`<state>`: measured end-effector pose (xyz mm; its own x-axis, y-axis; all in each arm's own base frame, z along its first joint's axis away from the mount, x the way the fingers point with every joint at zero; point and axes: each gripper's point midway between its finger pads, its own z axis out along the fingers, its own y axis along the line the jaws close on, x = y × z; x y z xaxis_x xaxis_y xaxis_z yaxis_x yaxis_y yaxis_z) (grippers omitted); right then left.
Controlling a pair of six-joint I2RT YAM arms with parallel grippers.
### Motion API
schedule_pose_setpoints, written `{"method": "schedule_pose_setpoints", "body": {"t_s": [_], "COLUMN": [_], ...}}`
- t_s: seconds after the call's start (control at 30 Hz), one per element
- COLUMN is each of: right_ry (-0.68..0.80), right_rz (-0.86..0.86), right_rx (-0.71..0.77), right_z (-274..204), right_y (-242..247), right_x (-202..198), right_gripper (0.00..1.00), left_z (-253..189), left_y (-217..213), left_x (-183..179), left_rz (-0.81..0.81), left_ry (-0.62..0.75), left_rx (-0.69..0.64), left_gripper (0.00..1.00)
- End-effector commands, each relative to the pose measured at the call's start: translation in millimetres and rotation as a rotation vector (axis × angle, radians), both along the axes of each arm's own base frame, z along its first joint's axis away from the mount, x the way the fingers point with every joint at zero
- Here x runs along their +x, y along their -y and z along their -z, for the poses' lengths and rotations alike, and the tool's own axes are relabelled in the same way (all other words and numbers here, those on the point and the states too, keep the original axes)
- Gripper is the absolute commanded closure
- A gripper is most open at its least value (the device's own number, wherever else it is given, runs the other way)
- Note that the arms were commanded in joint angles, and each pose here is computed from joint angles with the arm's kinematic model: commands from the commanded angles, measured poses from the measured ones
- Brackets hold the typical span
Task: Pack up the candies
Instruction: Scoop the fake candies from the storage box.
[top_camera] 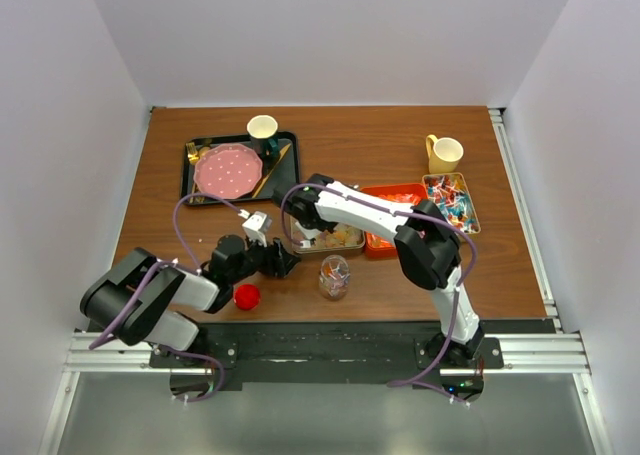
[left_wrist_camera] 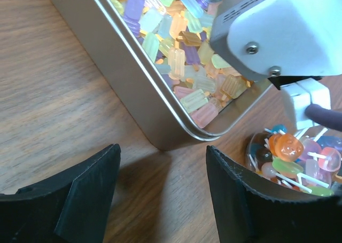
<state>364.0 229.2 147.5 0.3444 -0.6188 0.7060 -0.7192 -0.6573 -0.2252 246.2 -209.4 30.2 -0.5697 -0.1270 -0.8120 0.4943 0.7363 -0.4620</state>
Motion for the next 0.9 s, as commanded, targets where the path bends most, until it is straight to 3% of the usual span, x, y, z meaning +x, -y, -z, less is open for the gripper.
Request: {"method": "schedule_pose_setpoints", "body": {"t_s": [0.0, 0.43, 0.73, 0.87], "right_ry": [-0.142, -0.276, -0.245, -0.295], "right_rz": [0.023, 0.039, 0.028, -0.007], "right_rx": [0.019, 0.204, 0.224, 0.225], "right_z": [16, 57, 53, 60], "right_y": [9, 1, -9, -12], "right_x": [-19, -16, -1, -7], "right_gripper": [1.00, 1.00, 1.00, 1.00], "left_z": [9, 19, 20, 20], "left_y": [-8, -3, -1, -2], "left_x": [-1, -4, -3, -2], "left_rz": [-0.023, 0.030, 0.035, 0.030], "left_ry": [-0.020, -0.035, -0.034, -0.034], "left_rx": [0.015, 0.028, 0.028, 0.031], "left_gripper": [0.30, 0.35, 0.36, 0.36]}}
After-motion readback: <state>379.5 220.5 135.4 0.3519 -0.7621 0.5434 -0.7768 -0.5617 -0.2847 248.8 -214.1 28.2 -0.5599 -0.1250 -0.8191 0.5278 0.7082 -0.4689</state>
